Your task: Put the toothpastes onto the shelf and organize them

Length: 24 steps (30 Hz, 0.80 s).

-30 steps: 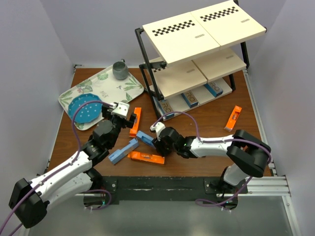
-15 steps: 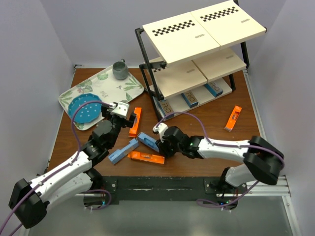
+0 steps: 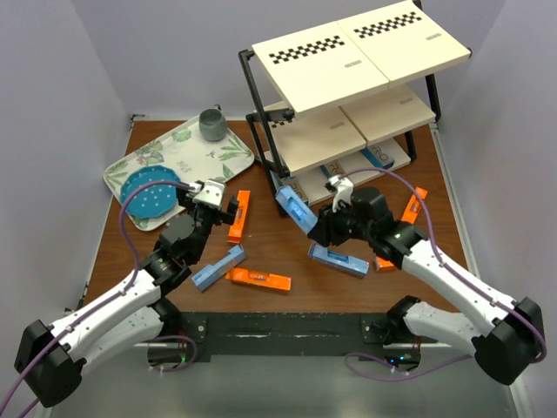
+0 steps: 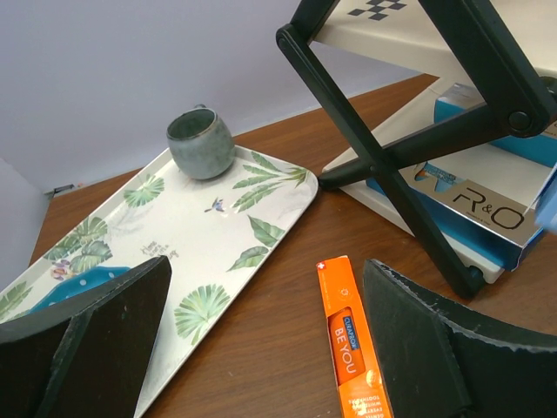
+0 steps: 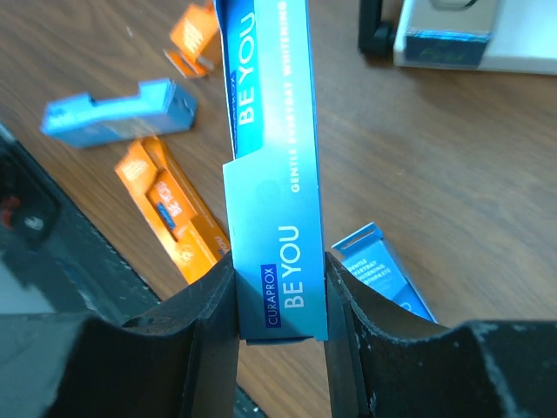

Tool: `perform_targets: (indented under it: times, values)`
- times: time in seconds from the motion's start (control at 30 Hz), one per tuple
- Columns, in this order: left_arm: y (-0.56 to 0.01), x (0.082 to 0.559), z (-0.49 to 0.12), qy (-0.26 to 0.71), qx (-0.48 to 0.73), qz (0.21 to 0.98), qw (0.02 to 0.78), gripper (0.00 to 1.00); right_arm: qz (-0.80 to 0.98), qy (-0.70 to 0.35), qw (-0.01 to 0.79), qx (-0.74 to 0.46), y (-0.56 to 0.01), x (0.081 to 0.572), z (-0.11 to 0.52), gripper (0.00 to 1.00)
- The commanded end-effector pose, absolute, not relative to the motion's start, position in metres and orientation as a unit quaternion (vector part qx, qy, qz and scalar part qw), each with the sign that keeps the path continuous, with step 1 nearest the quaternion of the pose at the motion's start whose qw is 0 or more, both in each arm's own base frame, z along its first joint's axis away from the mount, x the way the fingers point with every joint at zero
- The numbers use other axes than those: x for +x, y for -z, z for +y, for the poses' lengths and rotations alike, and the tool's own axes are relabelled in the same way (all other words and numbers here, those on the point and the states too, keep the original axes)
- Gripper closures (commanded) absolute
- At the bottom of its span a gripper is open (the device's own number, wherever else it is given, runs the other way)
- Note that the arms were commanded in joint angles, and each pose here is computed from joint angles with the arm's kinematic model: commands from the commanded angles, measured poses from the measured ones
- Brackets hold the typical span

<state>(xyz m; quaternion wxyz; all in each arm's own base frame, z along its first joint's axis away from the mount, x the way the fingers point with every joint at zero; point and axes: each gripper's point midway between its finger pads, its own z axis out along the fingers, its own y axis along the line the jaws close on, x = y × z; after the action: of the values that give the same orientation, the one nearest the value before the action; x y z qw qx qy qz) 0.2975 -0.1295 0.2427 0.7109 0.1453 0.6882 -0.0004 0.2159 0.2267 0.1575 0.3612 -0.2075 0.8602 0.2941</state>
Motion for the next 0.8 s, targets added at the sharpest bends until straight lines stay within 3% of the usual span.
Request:
perform_targets:
  times: [0.0,0.4,0.77]
  values:
    - [-0.257,0.298,-0.13,0.01,0.129,0.672,0.729,0.03,0.832,-0.357,0.37,-0.208,-0.222,0.213,0.226,0.92]
    - [-0.256,0.299,-0.131,0.012,0.132,0.673,0.727,0.03,0.838,-0.407,0.342,-0.124,-0.284,0.225,0.184,0.94]
    - [-0.254,0.299,-0.131,0.008,0.133,0.674,0.726,0.03,0.779,-0.495,0.384,0.014,-0.33,0.313,0.192,0.88]
